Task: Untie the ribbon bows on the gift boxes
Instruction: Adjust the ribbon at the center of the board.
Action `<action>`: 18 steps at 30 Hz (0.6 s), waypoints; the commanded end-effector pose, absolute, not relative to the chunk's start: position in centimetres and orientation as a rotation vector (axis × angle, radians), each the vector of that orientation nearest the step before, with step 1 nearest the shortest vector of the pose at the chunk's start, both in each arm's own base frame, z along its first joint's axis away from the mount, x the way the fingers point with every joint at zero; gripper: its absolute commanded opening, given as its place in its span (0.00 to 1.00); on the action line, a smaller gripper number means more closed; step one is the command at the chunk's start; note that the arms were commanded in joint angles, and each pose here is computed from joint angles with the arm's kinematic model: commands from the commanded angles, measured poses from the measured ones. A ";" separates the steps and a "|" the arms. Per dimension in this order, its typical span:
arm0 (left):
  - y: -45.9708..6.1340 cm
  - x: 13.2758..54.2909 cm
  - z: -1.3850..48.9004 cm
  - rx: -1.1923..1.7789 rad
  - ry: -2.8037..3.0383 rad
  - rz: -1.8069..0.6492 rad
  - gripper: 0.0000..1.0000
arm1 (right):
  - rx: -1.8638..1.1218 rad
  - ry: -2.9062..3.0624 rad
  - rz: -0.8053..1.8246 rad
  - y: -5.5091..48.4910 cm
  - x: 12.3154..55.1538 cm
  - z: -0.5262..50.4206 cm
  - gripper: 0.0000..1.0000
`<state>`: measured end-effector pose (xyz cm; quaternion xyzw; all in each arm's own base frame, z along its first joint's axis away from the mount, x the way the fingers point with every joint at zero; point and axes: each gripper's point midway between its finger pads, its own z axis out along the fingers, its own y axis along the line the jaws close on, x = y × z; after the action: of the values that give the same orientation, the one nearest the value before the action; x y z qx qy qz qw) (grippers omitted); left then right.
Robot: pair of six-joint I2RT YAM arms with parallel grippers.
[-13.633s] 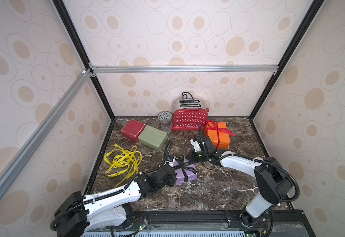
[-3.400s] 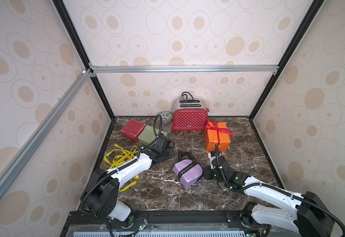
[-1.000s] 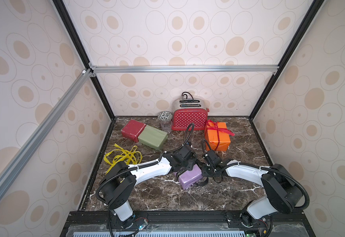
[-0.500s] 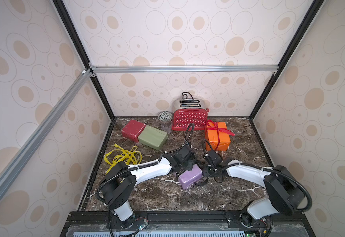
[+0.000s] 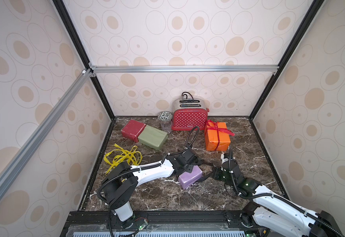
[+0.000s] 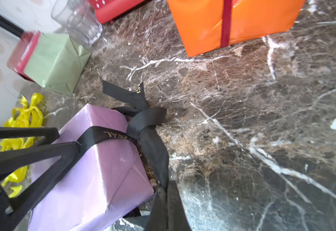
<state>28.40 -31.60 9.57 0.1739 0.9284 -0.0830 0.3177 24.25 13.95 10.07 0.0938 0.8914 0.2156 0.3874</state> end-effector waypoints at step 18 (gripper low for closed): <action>-30.5 25.5 7.0 0.657 2.546 -0.180 0.60 | 0.682 2.170 0.272 6.4 22.8 9.4 0.28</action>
<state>28.17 -31.56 9.55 0.1915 0.9261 -0.0777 0.3157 22.80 7.51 8.95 0.2528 0.8649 0.1402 0.4105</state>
